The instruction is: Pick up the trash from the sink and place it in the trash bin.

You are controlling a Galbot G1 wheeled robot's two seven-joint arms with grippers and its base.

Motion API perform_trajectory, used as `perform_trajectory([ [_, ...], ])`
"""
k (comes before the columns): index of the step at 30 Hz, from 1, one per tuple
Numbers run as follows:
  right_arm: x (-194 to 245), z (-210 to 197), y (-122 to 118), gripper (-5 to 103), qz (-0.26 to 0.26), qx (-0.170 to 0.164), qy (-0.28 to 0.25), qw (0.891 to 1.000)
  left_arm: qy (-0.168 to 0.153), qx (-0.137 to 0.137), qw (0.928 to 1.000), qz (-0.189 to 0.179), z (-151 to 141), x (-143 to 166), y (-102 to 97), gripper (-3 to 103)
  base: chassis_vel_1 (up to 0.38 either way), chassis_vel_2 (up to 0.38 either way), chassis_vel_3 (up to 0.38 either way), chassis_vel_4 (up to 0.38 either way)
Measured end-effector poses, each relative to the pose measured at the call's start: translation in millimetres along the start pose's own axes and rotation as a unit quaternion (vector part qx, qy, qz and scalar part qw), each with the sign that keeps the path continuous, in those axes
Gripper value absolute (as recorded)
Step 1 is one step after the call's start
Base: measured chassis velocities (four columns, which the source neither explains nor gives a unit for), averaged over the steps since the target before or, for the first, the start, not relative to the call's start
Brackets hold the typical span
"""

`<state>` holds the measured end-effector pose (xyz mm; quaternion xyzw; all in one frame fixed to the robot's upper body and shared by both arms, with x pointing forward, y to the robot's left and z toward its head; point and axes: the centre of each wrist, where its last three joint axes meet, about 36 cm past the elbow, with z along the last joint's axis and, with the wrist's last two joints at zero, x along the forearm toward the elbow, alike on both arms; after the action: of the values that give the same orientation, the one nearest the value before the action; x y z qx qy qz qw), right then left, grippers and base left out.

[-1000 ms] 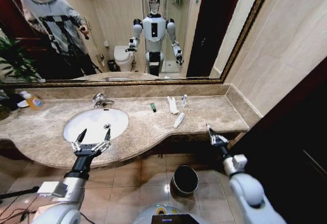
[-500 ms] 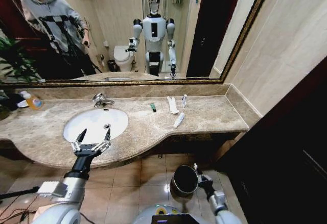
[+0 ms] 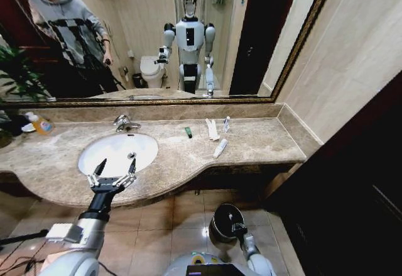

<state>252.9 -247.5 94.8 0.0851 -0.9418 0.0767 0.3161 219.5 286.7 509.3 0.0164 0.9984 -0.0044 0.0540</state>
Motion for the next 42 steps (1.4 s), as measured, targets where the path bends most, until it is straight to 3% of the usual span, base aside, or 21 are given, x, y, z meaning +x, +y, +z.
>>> perform_trajectory([
  [17, -25, 20, 2, 0, -0.013, 0.007, 0.03, 0.999, 0.0, 0.0, 1.0, 0.0, 0, 0, 0.0, 100, 0.0, 0.0, 0.0, 0.0],
  [18, -25, 21, 1, 10, -0.013, 0.007, 0.031, 0.999, 0.0, 0.0, 1.0, 0.0, 0, 0, 0.0, 100, 0.0, 0.0, 0.0, 0.0],
  [24, -21, 25, 0, 27, -0.009, 0.008, 0.031, 0.999, 0.0, 0.0, 1.0, 0.0, 0, 0, 0.0, 100, 0.0, 0.0, 0.0, 0.0],
  [27, -17, 30, 0, 43, -0.007, 0.01, 0.031, 0.999, 0.0, 0.0, 1.0, 0.0, 0, 0, 0.0, 100, 0.0, 0.0, 0.0, 0.0],
  [29, -16, 31, 0, 43, -0.007, 0.01, 0.032, 0.999, 0.0, 0.0, 1.0, 0.0, 0, 0, 0.0, 100, 0.0, 0.0, 0.0, 0.0],
  [30, -14, 32, 0, 54, -0.007, 0.01, 0.032, 0.999, 0.0, 0.0, 1.0, 0.0, 0, 0, 0.0, 100, 0.0, 0.0, 0.0, 0.0],
  [33, -12, 33, 1, 59, -0.007, 0.01, 0.031, 0.999, 0.0, 0.0, 1.0, 0.0, 0, 0, 0.0, 100, 0.0, 0.0, 0.0, 0.0],
  [36, -10, 34, 4, 76, -0.008, 0.011, 0.03, 0.999, 0.0, 0.0, 1.0, 0.0, 0, 0, 0.0, 100, 0.0, 0.0, 0.0, 0.0],
  [38, -9, 34, 4, 76, -0.008, 0.011, 0.029, 0.999, 0.0, 0.0, 1.0, 0.0, 0, 0, 0.0, 100, 0.0, 0.0, 0.0, 0.0],
  [39, -8, 33, 4, 86, -0.009, 0.014, 0.027, 0.999, 0.0, 0.0, 1.0, 0.0, 0, 0, 0.0, 100, 0.0, 0.0, 0.0, 0.0],
  [42, -6, 33, 5, 91, -0.011, 0.02, 0.024, 0.999, 0.0, 0.0, 1.0, 0.0, 0, 0, 0.0, 100, 0.0, 0.0, 0.0, 0.0],
])
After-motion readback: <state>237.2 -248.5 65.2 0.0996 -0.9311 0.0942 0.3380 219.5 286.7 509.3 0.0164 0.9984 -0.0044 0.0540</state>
